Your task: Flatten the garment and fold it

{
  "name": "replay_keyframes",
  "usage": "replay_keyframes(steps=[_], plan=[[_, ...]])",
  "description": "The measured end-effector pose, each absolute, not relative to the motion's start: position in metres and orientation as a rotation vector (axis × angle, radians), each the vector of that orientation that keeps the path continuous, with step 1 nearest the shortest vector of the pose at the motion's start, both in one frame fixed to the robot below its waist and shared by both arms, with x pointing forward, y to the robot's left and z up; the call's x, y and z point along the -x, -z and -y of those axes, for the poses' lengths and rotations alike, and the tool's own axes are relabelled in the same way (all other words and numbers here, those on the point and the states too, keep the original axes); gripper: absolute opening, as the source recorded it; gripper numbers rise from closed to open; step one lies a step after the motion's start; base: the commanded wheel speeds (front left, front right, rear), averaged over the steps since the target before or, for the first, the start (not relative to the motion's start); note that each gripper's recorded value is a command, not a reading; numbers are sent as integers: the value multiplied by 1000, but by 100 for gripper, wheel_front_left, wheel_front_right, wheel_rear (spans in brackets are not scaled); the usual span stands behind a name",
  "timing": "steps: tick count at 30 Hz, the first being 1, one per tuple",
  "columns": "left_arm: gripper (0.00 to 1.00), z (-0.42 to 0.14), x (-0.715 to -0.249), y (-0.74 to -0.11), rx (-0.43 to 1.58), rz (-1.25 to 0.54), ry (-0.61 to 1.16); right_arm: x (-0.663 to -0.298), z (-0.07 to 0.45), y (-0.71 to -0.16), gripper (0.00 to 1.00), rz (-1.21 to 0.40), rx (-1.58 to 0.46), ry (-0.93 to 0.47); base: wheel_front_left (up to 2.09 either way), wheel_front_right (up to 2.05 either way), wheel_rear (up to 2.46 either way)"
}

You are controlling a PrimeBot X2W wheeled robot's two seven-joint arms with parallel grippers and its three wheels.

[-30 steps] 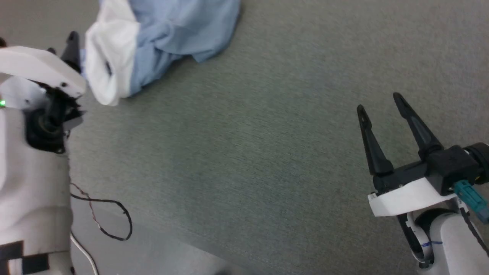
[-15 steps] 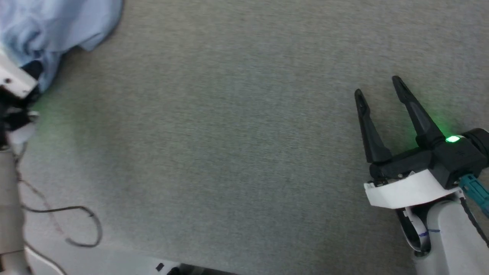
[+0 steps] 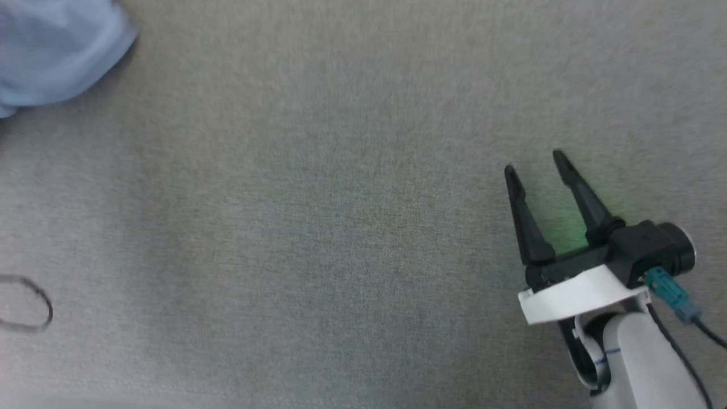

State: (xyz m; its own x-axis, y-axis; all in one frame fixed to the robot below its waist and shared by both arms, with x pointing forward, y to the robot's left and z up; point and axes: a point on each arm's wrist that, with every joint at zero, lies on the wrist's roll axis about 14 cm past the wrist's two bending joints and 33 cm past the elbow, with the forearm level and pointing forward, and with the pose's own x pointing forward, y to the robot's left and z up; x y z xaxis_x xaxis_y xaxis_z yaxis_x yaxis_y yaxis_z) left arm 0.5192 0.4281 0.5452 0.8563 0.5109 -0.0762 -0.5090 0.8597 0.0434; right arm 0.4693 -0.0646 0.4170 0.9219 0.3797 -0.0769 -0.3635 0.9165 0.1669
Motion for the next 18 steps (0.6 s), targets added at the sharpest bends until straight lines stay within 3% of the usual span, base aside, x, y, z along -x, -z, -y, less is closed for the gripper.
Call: replay_keyframes(steps=[8, 18], plan=[[0, -365, -516, -710, -120, 398, -319, -441, 81, -461, 100, -34, -127, -341, 0, 0, 0], [0, -212, -502, -802, 32, 624, 53, -408, 108, -515, 100, 89, -118, -276, 0, 0, 0]])
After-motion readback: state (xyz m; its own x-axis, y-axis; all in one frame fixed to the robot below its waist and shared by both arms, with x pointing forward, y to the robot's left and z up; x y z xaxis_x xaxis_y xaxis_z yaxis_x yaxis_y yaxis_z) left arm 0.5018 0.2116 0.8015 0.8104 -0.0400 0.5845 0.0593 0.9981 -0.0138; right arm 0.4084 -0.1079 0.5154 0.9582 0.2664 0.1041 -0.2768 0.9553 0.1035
